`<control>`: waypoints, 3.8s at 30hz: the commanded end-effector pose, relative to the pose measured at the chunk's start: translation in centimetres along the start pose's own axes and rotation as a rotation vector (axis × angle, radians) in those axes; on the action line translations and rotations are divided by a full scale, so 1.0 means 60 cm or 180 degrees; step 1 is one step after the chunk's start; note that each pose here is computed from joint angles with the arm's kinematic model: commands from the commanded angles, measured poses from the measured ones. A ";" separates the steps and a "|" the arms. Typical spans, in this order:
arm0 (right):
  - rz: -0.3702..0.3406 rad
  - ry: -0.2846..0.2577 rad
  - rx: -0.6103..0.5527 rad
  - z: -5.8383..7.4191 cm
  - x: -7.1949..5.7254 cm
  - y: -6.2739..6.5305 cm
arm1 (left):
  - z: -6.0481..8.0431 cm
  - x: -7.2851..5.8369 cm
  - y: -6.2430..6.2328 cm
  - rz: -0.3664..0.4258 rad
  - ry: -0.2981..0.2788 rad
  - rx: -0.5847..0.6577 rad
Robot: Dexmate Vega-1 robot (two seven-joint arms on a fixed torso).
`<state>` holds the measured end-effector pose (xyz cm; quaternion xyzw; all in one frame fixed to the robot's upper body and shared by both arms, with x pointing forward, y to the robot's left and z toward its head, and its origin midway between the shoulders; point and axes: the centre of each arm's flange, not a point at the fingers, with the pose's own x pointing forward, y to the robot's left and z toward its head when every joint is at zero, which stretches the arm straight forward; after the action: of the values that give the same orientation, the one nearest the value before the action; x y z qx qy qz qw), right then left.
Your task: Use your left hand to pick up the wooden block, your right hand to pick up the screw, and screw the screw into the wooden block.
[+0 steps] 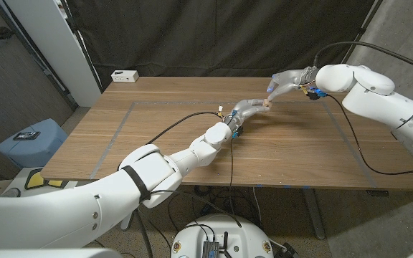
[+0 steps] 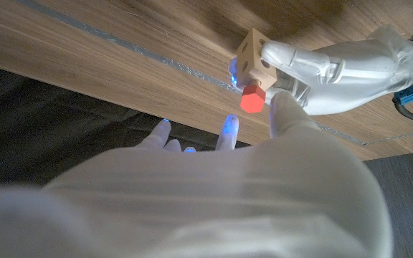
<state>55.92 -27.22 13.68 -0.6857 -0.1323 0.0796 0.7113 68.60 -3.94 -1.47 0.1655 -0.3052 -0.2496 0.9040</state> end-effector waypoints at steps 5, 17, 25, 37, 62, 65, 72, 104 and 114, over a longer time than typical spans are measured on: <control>-0.0093 0.0086 -0.0050 -0.003 -0.004 0.005 | -0.002 0.001 0.005 0.0024 0.0032 -0.0027; -0.0106 0.0113 -0.0071 -0.005 0.001 0.005 | -0.003 0.004 0.008 0.0032 0.0078 -0.0035; -0.0143 0.0147 -0.0101 -0.003 0.006 0.008 | -0.004 0.006 0.010 0.0035 0.0102 -0.0034; -0.0174 0.0170 -0.0119 -0.004 0.009 0.013 | -0.004 0.008 0.009 0.0036 0.0132 -0.0037; -0.0151 0.0185 -0.0085 -0.004 0.003 0.024 | -0.001 0.010 0.005 0.0033 0.0119 -0.0023; -0.0173 0.0172 -0.0082 -0.004 0.003 0.024 | -0.001 0.009 0.004 0.0028 0.0117 -0.0023; -0.0200 0.0166 -0.0077 -0.003 0.004 0.024 | -0.001 0.009 0.004 0.0032 0.0117 -0.0024; -0.0256 0.0159 -0.0062 0.000 0.018 0.023 | -0.004 0.015 0.010 0.0028 0.0209 -0.0031; -0.0273 0.0168 -0.0053 0.002 0.019 0.024 | -0.004 0.013 0.011 0.0033 0.0194 -0.0037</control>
<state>56.98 -26.82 12.37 -0.6886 -0.1421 0.0331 0.7103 69.49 -3.91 -0.97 0.1674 -0.2768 -0.2415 0.9149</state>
